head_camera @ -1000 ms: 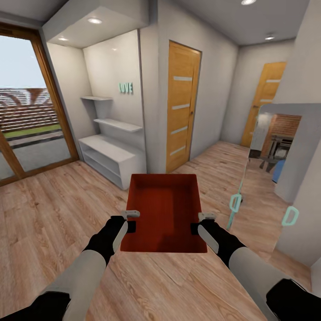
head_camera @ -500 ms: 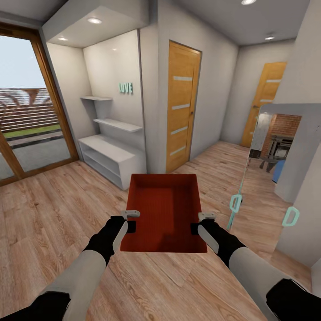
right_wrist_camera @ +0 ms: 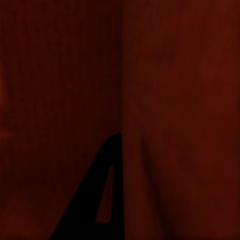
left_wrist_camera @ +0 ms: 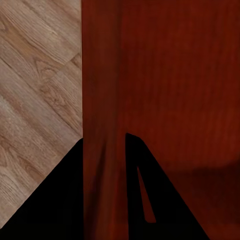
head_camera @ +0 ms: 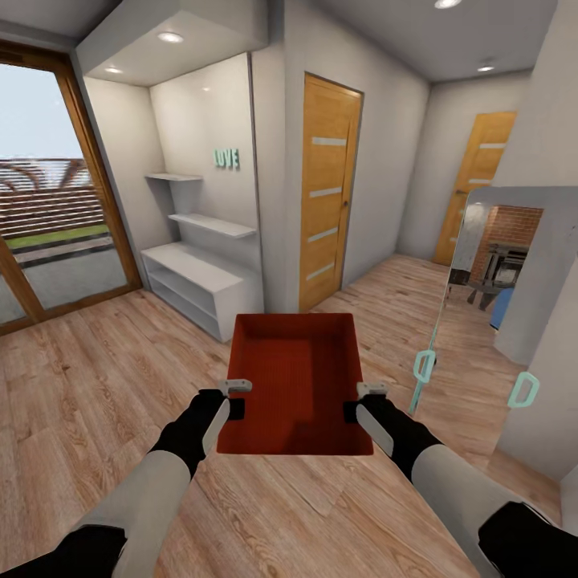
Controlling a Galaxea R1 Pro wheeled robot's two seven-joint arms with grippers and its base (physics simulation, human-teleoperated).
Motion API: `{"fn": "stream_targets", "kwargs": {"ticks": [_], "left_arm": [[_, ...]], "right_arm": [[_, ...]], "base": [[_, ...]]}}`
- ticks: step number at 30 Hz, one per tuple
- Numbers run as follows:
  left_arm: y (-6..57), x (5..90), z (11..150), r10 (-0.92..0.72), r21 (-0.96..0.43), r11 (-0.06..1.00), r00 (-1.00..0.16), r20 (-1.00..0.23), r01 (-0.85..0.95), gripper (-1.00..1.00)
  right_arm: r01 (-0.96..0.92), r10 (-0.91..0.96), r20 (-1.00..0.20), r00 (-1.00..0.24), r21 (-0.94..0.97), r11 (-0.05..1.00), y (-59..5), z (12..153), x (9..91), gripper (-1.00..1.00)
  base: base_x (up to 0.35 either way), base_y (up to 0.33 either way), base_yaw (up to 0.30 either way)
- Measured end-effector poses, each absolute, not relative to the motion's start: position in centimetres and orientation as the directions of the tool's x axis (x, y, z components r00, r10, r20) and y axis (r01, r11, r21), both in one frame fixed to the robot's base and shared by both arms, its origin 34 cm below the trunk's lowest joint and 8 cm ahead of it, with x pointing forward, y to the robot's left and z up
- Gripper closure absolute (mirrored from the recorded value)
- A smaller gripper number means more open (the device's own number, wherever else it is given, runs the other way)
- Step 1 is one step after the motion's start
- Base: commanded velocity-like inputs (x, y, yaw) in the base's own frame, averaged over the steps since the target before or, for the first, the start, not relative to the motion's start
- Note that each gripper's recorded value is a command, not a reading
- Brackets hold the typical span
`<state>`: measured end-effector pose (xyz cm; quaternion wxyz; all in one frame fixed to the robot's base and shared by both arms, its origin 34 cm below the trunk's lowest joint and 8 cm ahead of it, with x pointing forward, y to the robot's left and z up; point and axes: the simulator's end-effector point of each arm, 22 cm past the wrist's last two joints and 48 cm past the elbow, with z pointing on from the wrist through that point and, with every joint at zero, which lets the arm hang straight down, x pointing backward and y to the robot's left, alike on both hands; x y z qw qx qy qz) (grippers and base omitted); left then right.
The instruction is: Move the two storage containers from the living room to the garage. In the garage, place one container on the floor and stack the other container on top of it (either order is fine).
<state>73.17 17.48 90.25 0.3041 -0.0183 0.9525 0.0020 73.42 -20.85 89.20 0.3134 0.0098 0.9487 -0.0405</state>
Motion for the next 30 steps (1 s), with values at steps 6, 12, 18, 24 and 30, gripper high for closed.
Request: {"fn": "stream_targets", "kwargs": {"ticks": [6,12,18,24,30], "left_arm": [[17.5,73.19,90.27,-0.036,-0.01,0.999,-0.814,-0.579,-0.037,1.0],[17.33,73.22,90.36,-0.031,-0.006,0.999,-0.814,-0.581,-0.034,1.0],[17.47,73.18,90.37,-0.033,-0.008,0.999,-0.814,-0.58,-0.035,1.0],[17.52,73.19,90.39,-0.03,-0.004,0.999,-0.813,-0.581,-0.034,1.0],[17.52,73.28,90.42,-0.028,-0.003,0.999,-0.812,-0.583,-0.033,1.0]], "right_arm": [[0.043,-0.009,-0.595,-0.803,-0.074,0.996,-20.85,89.33,73.48,1.0],[0.049,-0.001,-0.596,-0.803,-0.069,0.996,-21.02,89.31,73.44,1.0],[0.053,0.002,-0.596,-0.803,-0.068,0.996,-20.89,89.32,73.32,1.0],[0.056,0.005,-0.597,-0.802,-0.067,0.996,-20.83,89.2,73.23,1.0],[0.059,0.009,-0.6,-0.8,-0.064,0.996,-20.83,89.14,73.27,1.0]], "base": [[0.0,0.0,0.0],[0.0,0.0,0.0],[0.077,0.0,0.0],[0.303,0.0,0.0],[0.183,0.0,0.0]]}}
